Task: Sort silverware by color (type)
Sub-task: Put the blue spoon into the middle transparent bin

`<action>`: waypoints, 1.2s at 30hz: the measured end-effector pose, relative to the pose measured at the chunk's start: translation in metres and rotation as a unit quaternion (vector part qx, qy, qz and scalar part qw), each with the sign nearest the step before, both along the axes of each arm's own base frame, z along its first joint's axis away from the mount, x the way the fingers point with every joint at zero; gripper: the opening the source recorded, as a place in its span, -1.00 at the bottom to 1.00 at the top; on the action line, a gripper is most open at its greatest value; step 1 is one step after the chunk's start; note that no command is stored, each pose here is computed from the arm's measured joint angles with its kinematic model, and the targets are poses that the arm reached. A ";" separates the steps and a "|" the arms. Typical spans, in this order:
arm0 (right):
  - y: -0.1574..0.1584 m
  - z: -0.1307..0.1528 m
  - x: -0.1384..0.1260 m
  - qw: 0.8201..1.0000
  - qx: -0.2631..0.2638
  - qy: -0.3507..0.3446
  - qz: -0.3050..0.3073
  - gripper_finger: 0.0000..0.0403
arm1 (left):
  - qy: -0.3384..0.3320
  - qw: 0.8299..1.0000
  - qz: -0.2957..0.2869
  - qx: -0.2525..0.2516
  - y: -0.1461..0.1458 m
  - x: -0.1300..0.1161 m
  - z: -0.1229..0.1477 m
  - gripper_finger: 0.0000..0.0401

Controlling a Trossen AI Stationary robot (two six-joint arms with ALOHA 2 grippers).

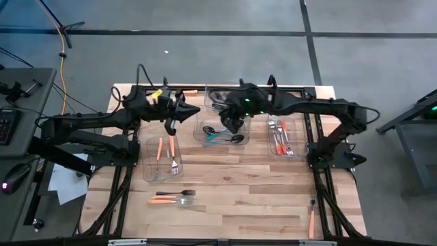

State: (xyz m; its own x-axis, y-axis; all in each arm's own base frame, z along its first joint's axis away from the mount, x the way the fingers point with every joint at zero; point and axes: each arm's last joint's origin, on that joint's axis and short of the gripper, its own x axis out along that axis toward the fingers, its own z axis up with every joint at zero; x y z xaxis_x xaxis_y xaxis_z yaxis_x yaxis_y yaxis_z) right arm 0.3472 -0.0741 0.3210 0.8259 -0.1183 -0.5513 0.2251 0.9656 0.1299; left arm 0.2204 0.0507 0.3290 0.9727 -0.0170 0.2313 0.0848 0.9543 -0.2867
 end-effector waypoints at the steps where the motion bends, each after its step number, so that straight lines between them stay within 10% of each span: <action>1: -0.004 -0.004 0.006 1.000 0.001 0.023 -0.001 -1.00 | -0.014 1.000 0.000 0.004 0.000 -0.001 0.003 -1.00; 16: -0.043 -0.101 0.060 0.944 0.003 0.328 0.036 -1.00 | -0.063 0.998 0.001 0.017 -0.004 -0.014 0.018 -1.00; 36: -0.045 -0.138 0.072 0.933 0.023 0.355 0.059 -0.89 | -0.060 0.998 0.009 0.014 -0.003 -0.014 0.017 -1.00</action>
